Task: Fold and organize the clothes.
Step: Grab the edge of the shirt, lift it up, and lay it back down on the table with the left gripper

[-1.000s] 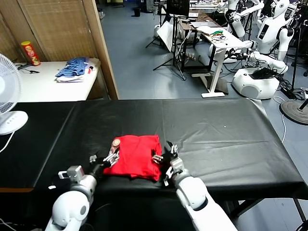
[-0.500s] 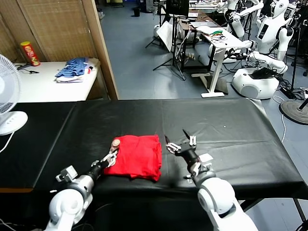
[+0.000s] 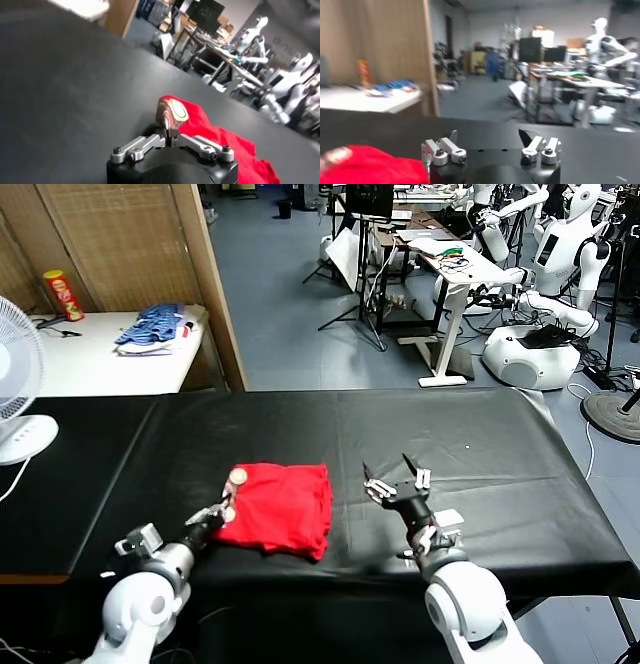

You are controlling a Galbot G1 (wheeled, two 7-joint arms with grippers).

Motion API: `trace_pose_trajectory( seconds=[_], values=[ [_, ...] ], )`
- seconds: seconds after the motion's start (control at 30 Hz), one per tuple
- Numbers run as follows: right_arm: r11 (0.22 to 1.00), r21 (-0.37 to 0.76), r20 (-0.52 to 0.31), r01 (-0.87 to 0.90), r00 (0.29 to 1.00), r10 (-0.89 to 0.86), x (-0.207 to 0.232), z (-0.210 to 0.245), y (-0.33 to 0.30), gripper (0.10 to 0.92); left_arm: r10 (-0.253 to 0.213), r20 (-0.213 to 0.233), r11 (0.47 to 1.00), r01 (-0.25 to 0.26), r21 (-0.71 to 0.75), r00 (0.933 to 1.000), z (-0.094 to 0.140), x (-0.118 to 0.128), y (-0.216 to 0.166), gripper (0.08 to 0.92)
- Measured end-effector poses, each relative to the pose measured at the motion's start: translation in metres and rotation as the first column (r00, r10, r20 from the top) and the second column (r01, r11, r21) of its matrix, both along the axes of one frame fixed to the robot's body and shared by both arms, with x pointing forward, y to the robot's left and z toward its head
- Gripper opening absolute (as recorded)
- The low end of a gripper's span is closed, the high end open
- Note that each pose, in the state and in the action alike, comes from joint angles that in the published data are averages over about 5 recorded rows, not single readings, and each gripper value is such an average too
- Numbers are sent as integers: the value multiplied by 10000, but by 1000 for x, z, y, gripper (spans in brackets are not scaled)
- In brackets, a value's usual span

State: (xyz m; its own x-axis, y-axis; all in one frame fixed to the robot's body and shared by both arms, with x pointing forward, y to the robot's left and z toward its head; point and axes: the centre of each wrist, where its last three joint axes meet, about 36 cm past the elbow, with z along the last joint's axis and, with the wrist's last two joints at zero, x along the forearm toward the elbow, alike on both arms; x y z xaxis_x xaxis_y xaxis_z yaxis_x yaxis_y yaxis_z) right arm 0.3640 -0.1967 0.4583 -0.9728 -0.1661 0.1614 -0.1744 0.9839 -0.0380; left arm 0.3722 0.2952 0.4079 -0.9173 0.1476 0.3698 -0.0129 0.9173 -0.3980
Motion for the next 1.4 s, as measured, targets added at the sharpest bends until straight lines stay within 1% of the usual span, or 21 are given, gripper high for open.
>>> trace_pose_trajectory(
  seconds=[0.13, 0.23, 0.3, 0.4, 0.5, 0.6, 0.67, 0.73, 0.8, 0.83, 0.9, 1.0, 1.07, 1.13, 1.2, 1.23, 1.3, 1.4],
  values=[
    [9995, -181, -110, 239, 9996, -241, -6, -2, -6, 798, 6, 384, 9813, -79, 1924, 9993, 14, -2, 14, 137],
    [9992, -240, -183, 311, 9993, -315, -9, -4, -8, 798, 8, 505, 9467, -170, 3215, 9987, 24, -3, 34, 137],
    [9992, -250, -223, 324, 9992, -330, -11, -4, -8, 798, 88, 545, 9137, -301, 4053, 9985, 31, -3, 51, 137],
    [9993, -243, -286, 301, 9991, -307, -13, -5, -7, 798, 272, 704, 8367, -613, 5442, 9971, 46, -2, 80, 137],
    [9995, -231, -337, 236, 9991, -243, -14, -7, -3, 798, 455, 1028, 7273, -1035, 6785, 9937, 70, -1, 107, 137],
    [9997, -203, -390, 168, 9991, -176, -15, -8, 0, 798, 514, 1429, 6192, -1438, 7720, 9884, 95, 0, 121, 137],
    [9997, -187, -437, 134, 9989, -142, -17, -10, 2, 798, 419, 1605, 5700, -1555, 8068, 9862, 106, -2, 120, 137],
    [9998, -187, -482, 114, 9988, -123, -18, -11, 3, 798, 274, 1659, 5486, -1536, 8219, 9858, 110, -6, 112, 137],
    [9997, -199, -510, 121, 9986, -131, -21, -12, 3, 798, 97, 1626, 5612, -1399, 8158, 9867, 108, -10, 98, 137],
    [9997, -212, -517, 136, 9986, -147, -22, -12, 2, 798, -12, 1590, 5815, -1286, 8033, 9873, 105, -12, 89, 137],
    [9995, -244, -532, 183, 9984, -196, -24, -12, 1, 798, -251, 1510, 6440, -996, 7585, 9882, 96, -15, 69, 137],
    [9992, -299, -591, 253, 9979, -271, -28, -13, -2, 798, -618, 1308, 7486, -407, 6617, 9895, 76, -18, 35, 137],
    [9992, -322, -675, 220, 9974, -242, -31, -15, -3, 798, -917, 1126, 8004, 60, 5994, 9894, 63, -18, 11, 137],
    [9993, -357, -827, 63, 9965, -93, -33, -16, -4, 798, -1287, 979, 8370, 552, 5444, 9868, 51, -17, -12, 140],
    [9989, -409, -1081, -246, 9939, 200, -35, -19, -4, 798, -1773, 915, 8601, 1091, 4984, 9799, 42, -15, -32, 175],
    [9981, -428, -1225, -440, 9917, 384, -36, -20, -4, 798, -2041, 943, 8662, 1349, 4812, 9744, 39, -15, -41, 210],
    [9955, -417, -1504, -848, 9856, 776, -36, -23, -3, 798, -2560, 1115, 8721, 1797, 4552, 9602, 36, -14, -54, 310],
    [9906, -131, -1898, -1362, 9730, 1313, -31, -28, 1, 798, -3064, 1508, 8827, 2213, 4145, 9399, 36, -14, -63, 478]
  ],
)
